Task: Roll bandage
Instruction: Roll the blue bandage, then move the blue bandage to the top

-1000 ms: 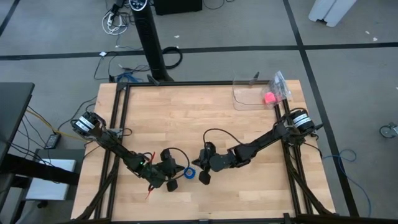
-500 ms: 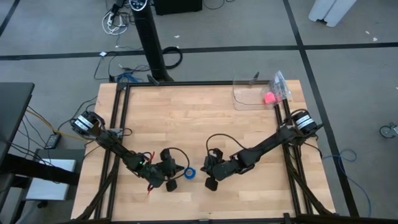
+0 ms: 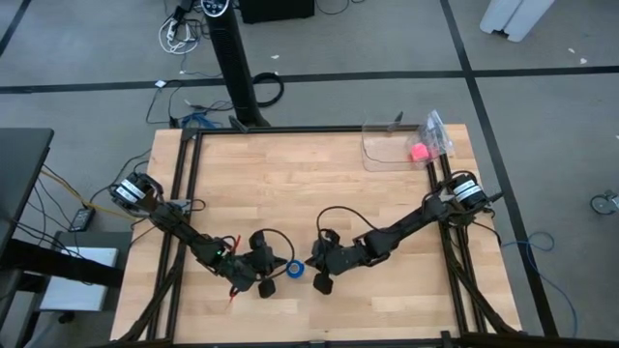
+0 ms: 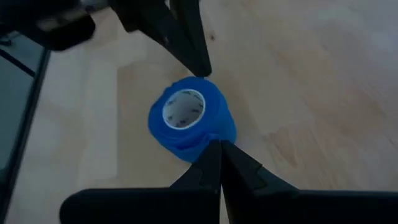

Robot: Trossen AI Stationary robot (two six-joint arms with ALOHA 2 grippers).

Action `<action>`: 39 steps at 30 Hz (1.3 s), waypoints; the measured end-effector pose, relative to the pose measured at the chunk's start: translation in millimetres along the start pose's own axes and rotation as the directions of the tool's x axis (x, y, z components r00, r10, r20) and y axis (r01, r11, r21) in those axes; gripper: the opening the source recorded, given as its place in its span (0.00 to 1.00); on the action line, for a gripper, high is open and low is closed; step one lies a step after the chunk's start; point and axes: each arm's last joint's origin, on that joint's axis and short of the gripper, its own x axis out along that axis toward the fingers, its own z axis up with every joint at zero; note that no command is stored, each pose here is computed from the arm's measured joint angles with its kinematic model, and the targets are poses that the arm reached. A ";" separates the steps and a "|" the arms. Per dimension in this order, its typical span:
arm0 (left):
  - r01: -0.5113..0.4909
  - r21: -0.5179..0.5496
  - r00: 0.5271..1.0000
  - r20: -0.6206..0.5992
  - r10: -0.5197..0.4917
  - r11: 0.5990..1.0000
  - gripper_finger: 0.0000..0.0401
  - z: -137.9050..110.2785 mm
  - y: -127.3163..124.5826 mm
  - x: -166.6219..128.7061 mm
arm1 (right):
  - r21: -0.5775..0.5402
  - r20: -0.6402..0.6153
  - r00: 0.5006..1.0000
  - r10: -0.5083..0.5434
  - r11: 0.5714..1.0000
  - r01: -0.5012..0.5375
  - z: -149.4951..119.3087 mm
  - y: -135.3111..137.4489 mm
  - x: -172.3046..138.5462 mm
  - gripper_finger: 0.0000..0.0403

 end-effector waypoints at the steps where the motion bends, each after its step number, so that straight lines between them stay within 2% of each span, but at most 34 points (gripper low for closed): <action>1: 0.002 -0.001 1.000 0.005 -0.002 1.000 0.02 0.8 -0.1 0.3 | 0.003 0.001 1.000 0.016 1.000 -0.016 1.3 -0.6 0.7 0.01; 6: 0.056 0.049 0.998 0.005 -0.056 0.997 0.02 9.0 -2.9 0.1 | -0.021 0.018 0.999 0.034 0.999 -0.034 0.9 -1.0 5.8 0.01; 10: 0.133 0.070 0.990 0.039 -0.136 0.989 0.02 35.3 -6.9 -9.9 | -0.057 0.059 0.997 0.043 0.998 -0.039 12.3 2.0 -4.4 0.01; 15: 0.195 0.131 0.972 0.106 -0.209 0.972 0.02 69.0 -4.0 -38.0 | -0.119 0.098 0.993 0.065 0.991 -0.053 29.0 5.8 -23.5 0.01; 22: 0.193 0.154 0.968 0.129 -0.214 0.969 0.02 95.2 14.7 -80.0 | -0.217 0.120 0.990 0.071 0.975 -0.044 49.4 8.6 -58.1 0.01; 28: 0.153 0.169 0.978 0.117 -0.174 0.974 0.02 99.2 27.2 -96.7 | -0.281 0.126 0.989 0.072 0.959 -0.033 62.1 10.0 -92.1 0.00; 34: 0.141 0.198 0.980 0.112 -0.165 0.970 0.02 98.5 28.4 -98.6 | -0.347 0.137 0.988 0.068 0.938 -0.016 68.4 11.8 -121.4 0.00; 39: 0.189 0.230 0.966 0.134 -0.223 0.955 0.02 96.3 27.2 -96.9 | -0.387 0.145 0.987 0.074 0.922 -0.012 64.2 7.4 -130.9 0.00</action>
